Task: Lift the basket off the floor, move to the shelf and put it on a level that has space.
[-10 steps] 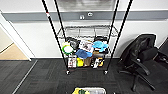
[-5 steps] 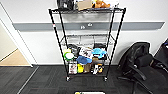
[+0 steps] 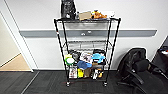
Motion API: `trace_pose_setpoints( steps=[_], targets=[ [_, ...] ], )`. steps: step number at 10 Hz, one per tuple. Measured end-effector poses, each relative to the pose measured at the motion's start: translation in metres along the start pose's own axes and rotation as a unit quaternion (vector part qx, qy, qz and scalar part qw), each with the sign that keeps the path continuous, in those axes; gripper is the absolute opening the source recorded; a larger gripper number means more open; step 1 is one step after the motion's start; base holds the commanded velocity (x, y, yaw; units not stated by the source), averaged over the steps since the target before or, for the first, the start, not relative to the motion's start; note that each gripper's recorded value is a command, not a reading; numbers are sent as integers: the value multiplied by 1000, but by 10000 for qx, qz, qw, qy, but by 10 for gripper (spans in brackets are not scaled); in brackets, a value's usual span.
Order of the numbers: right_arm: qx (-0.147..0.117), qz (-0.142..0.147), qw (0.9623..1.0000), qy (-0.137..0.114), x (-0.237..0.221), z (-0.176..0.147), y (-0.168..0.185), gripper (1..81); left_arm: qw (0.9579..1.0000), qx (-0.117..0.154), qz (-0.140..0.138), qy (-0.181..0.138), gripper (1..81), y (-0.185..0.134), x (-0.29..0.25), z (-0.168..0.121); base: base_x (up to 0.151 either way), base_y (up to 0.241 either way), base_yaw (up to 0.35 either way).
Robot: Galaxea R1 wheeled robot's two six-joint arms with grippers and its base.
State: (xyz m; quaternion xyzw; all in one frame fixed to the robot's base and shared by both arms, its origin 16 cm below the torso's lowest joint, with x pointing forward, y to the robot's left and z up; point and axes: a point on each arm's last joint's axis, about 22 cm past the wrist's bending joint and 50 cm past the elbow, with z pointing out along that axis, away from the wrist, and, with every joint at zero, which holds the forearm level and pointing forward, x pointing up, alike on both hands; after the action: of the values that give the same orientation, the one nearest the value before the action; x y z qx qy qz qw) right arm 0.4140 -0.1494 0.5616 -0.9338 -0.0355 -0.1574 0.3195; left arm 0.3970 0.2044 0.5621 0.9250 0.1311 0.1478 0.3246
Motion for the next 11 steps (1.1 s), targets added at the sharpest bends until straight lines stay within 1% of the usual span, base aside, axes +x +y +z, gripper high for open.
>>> trace_pose_setpoints(
  steps=[4, 7, 10, 11],
  targets=[
    [-9, 153, 9997, -184, -39, -4, -2, 10, 9996, 79, -157, -228, 10, -10, -43, -7, 0, 0, 0],
    [0, 307, 9990, -319, -76, -8, -1, 10, 9990, 72, -240, -371, 10, -13, -70, -13, 0, 0, 0],
    [20, 521, 9980, -370, -122, -11, -1, 10, 9980, 133, -330, -513, 10, -22, -95, -17, 0, 0, 0],
    [37, 589, 9977, -328, -135, -13, -2, 10, 9977, 138, -351, -555, 10, -24, -103, -18, 0, 0, 0]
  ],
)
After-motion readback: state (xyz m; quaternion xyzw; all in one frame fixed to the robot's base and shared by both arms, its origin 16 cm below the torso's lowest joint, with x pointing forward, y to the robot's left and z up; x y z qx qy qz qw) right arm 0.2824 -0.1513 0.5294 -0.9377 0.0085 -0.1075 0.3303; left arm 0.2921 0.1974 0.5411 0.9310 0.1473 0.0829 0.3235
